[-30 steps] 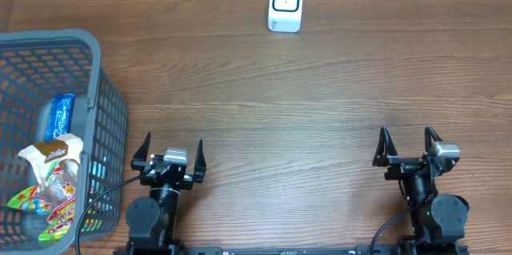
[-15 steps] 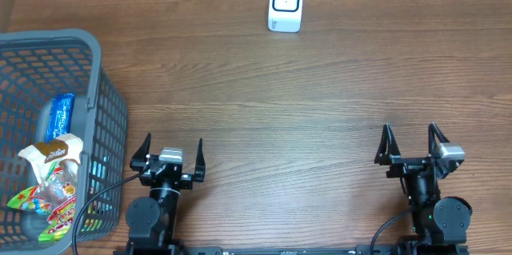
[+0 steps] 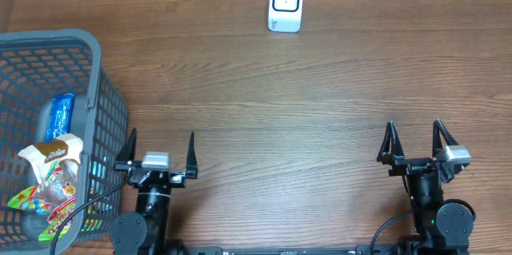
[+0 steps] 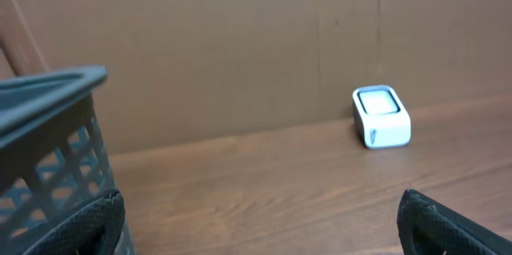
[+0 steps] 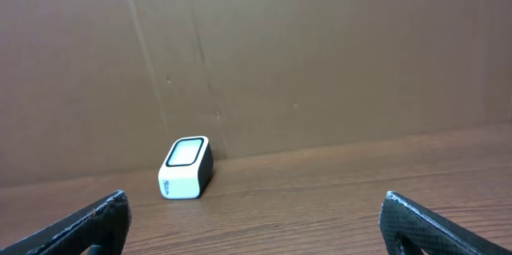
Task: Scan the item barcode
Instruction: 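Move the left gripper over the grey basket and reach down inside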
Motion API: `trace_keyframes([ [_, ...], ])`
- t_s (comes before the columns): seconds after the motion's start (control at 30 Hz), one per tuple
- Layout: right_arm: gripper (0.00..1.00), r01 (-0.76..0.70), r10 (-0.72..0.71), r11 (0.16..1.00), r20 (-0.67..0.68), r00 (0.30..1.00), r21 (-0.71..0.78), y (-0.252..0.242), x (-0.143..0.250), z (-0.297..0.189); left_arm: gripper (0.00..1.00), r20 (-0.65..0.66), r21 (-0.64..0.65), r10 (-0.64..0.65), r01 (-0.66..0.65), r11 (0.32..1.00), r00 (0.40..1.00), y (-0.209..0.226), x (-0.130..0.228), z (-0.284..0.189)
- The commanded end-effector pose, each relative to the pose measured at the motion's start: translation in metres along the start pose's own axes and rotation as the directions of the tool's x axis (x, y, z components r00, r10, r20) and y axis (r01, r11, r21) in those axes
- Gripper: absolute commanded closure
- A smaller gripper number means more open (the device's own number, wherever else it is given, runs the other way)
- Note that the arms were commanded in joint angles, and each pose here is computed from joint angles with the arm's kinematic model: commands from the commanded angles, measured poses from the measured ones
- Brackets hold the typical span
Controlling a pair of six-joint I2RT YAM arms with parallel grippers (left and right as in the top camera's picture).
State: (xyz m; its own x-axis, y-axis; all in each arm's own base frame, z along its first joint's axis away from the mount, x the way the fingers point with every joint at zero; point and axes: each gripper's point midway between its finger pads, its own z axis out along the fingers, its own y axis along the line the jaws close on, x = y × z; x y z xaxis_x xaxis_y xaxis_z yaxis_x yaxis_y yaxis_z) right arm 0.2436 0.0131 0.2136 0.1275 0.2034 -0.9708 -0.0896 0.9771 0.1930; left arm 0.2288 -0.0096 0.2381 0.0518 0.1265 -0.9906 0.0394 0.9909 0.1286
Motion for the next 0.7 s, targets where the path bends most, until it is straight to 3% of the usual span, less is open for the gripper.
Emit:
trace_keyframes([
  [0.0,0.0,0.008,-0.008,1.0,0.085,0.996,0.002,0.004,-0.037,-0.004,0.0,0.078,-0.007,-0.03,0.03,1.0,0.997,0.005,-0.034,-0.009],
  [0.33,0.0,0.013,-0.01,1.0,0.182,0.983,-0.017,0.016,-0.095,-0.016,0.0,0.147,-0.012,-0.034,0.037,0.999,0.988,0.012,-0.094,-0.018],
  [0.67,0.0,0.018,-0.011,0.999,0.237,0.971,-0.027,0.026,-0.142,-0.03,0.0,0.009,0.053,-0.039,0.038,0.998,0.999,0.01,-0.146,0.012],
])
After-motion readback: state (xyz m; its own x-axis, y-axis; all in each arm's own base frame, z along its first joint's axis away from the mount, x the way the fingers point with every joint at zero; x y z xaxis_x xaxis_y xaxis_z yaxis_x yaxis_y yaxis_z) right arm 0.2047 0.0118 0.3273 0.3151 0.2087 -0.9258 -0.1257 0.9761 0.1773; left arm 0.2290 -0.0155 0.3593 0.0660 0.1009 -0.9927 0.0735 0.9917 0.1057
